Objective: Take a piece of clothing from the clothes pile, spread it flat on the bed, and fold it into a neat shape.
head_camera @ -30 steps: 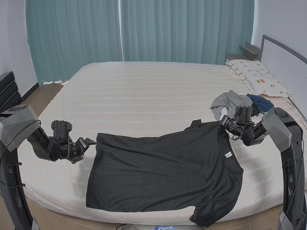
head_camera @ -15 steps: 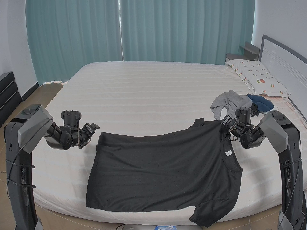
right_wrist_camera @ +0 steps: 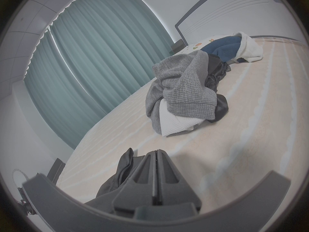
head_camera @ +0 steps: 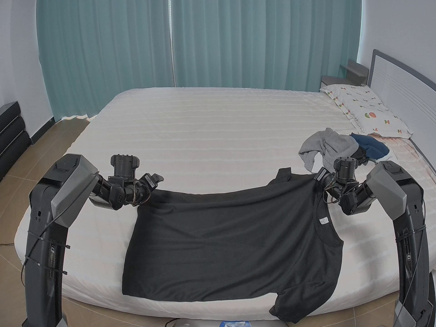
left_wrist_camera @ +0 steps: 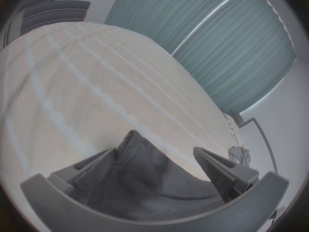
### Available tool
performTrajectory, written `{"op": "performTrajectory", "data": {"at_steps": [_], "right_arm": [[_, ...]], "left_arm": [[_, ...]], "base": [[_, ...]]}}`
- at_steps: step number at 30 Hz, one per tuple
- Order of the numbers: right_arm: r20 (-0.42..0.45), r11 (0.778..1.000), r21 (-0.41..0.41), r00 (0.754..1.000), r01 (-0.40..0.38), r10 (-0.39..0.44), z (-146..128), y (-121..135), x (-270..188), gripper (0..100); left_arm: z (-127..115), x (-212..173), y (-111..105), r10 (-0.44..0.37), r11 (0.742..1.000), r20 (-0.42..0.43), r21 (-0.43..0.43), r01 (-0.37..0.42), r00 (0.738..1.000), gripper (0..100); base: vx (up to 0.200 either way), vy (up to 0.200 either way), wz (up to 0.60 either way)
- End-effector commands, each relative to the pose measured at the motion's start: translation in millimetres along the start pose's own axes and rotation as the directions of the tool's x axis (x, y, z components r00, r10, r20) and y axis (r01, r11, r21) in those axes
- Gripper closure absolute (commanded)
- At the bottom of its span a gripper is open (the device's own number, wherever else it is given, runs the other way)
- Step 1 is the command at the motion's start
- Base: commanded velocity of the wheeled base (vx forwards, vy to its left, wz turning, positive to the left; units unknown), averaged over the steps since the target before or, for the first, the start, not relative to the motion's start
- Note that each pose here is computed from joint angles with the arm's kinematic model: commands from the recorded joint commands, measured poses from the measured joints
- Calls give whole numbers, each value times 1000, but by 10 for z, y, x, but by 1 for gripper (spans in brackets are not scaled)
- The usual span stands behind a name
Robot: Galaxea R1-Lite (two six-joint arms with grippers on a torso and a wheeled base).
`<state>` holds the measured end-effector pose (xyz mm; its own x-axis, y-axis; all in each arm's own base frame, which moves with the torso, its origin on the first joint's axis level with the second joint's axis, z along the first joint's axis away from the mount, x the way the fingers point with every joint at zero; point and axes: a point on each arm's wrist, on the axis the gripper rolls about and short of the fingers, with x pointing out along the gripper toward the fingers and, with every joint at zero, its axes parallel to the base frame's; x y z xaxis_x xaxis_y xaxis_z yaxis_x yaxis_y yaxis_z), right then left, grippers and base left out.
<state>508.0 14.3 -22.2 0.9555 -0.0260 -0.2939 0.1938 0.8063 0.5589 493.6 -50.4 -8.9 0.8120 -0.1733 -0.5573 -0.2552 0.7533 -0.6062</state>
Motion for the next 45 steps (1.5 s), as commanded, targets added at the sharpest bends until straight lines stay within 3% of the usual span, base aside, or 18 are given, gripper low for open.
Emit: {"op": "performTrajectory", "data": {"at_steps": [1, 2, 3, 11, 14, 17, 18, 21, 24, 27, 35, 45], "right_arm": [[-7, 1000, -2, 1000, -1, 1, -29, 8, -2, 100], [-7, 1000, -2, 1000, -1, 1, -29, 8, -2, 100], [-7, 1000, -2, 1000, -1, 1, -29, 8, -2, 100], [-7, 1000, 1, 1000, -1, 1, -29, 8, -2, 100], [-6, 1000, 1, 1000, -3, 3, -29, 9, 2, 100], [1, 1000, 3, 1000, -8, 8, -8, 24, 10, 100], [19, 1000, 3, 1000, -22, 22, 14, 42, 16, 100], [46, 999, 4, 998, -40, 40, 49, 69, 33, 100], [51, 999, 3, 998, -44, 44, 60, 77, 36, 100], [125, 996, 9, 988, -89, 87, 221, 164, 138, 100], [81, 998, 1, 995, -62, 62, -118, 86, 250, 100], [85, 999, -9, 996, -39, 40, -174, 63, 298, 100]], "left_arm": [[-93, 124, 35, 5, 1000, -12, 8, -5, 1000, 0], [-99, 132, 43, 7, 1000, -15, 8, -7, 1000, 0], [-110, 144, 55, 10, 1000, -16, 9, -10, 1000, 100], [-120, 226, 131, 48, 996, 16, 68, -49, 999, 100], [-43, 246, 81, 48, 997, 67, 64, -52, 997, 100], [20, 258, 67, 57, 997, 107, 45, -62, 993, 100], [115, 261, 43, 61, 998, 157, -2, -62, 986, 100], [252, 240, 36, 53, 997, 196, -66, -41, 979, 100], [292, 233, 53, 54, 996, 205, -77, -39, 977, 100], [390, 222, 94, 35, 996, 242, -90, -13, 970, 100], [247, 346, 176, 36, 996, 223, -84, -17, 974, 100], [191, 389, 211, 39, 996, 208, -84, -22, 977, 100]], "base": [[0, 0, 0], [0, 0, 0], [0, 0, 0], [0, 0, 0], [0, 0, 0], [0, 0, 0], [0, 0, 0], [0, 0, 0], [0, 0, 0], [0, 0, 0], [0, 0, 0], [0, 0, 0]]}}
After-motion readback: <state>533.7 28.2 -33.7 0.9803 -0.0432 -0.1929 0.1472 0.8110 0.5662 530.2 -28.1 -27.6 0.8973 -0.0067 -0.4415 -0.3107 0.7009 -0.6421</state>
